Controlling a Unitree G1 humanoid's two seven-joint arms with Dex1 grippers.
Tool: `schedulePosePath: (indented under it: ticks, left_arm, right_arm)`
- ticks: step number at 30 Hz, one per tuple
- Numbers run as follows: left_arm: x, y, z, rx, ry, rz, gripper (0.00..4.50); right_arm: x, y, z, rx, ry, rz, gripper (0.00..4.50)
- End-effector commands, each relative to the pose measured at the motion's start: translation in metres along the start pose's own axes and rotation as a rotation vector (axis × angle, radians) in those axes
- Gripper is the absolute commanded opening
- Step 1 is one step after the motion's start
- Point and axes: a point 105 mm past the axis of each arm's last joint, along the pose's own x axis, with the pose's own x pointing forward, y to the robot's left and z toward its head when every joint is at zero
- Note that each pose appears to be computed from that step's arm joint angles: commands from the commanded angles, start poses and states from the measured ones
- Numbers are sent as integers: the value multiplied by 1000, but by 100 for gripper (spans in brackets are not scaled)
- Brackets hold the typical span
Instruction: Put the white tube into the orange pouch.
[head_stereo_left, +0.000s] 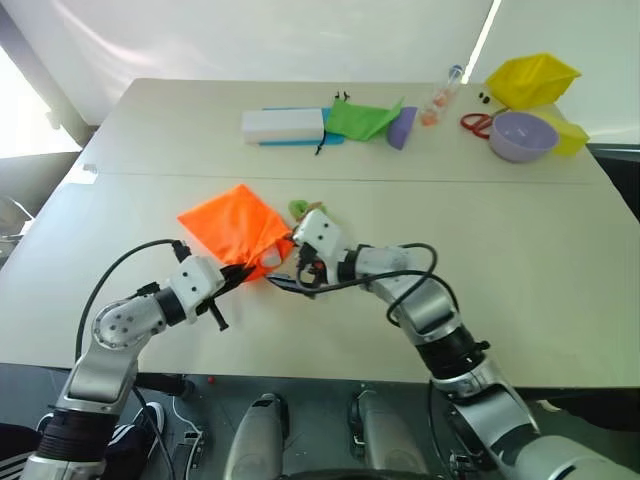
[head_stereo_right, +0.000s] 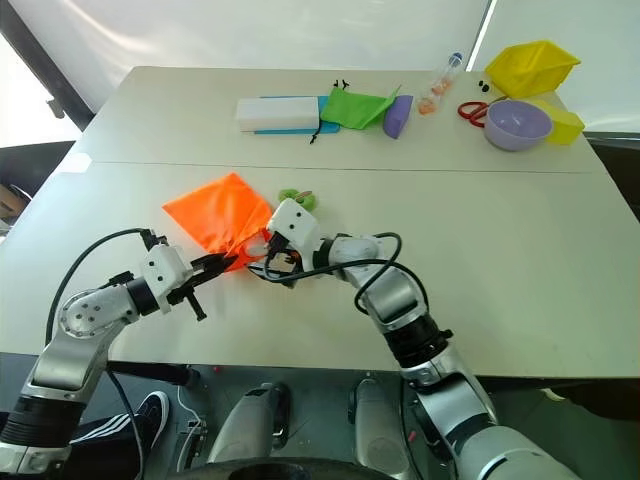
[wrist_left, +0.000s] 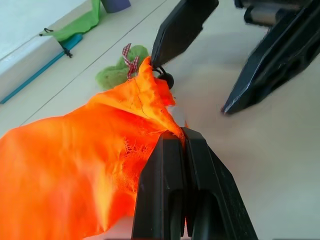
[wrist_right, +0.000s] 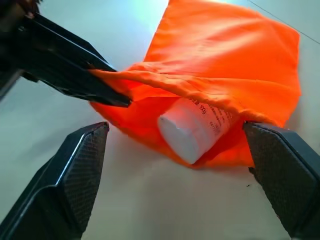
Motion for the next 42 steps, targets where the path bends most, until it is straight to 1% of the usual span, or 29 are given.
schedulePosePath:
  ticks: [1,3,4,6,8,10,15,20,21,24,26,28,31,32,34,37,39,41,42]
  left_arm:
    - [-5,5,7,40,-18,4,0]
    - [-5,5,7,41,-17,2,0]
    - [-5,5,7,42,-16,1,0]
    - [-5,5,7,45,-15,-3,0]
    - [-5,5,6,45,-13,-5,0]
    - [-4,4,6,46,-13,-7,0]
    - [-3,4,6,46,-19,-6,0]
    - [-2,3,7,44,-20,-6,0]
    - [-2,3,7,43,-21,-5,0]
    - [-2,2,7,45,-22,-5,0]
    - [-2,1,8,44,-22,-4,0]
    - [-2,0,8,40,-26,-3,0]
    - [-2,-1,9,39,-28,-4,0]
    - [-2,-1,9,40,-28,-5,0]
    - [-2,-2,9,39,-29,-7,0]
    - [-2,-2,9,40,-28,-8,0]
    - [-2,-2,9,40,-28,-9,0]
    - [-2,-3,8,38,-27,-12,0]
    - [-2,-3,8,37,-26,-13,0]
  right_arm:
    - [-15,-9,19,7,-82,-8,446]
    - [-19,-18,20,19,-88,-33,446]
    - [-21,-28,19,29,-93,-73,446]
    - [-23,-52,23,142,-146,-181,446]
    - [-18,-69,25,116,-153,-297,446]
    - [-11,-79,25,114,-158,-362,446]
    - [17,-84,20,177,-181,-426,446]
    - [37,-90,12,176,-139,-484,446]
    - [38,-93,7,172,-117,-511,446]
    - [41,-95,-2,131,-71,-519,446]
    - [41,-96,-9,144,-47,-524,446]
    - [37,-103,-23,168,5,-580,446]
    - [38,-103,-24,168,13,-564,446]
    - [39,-102,-23,187,2,-556,423]
    - [38,-103,-23,199,0,-558,356]
    - [36,-102,-20,251,-35,-539,195]
    - [33,-103,-20,241,-37,-542,90]
    - [28,-104,-15,248,-64,-543,1]
    - [25,-104,-14,241,-70,-542,1]
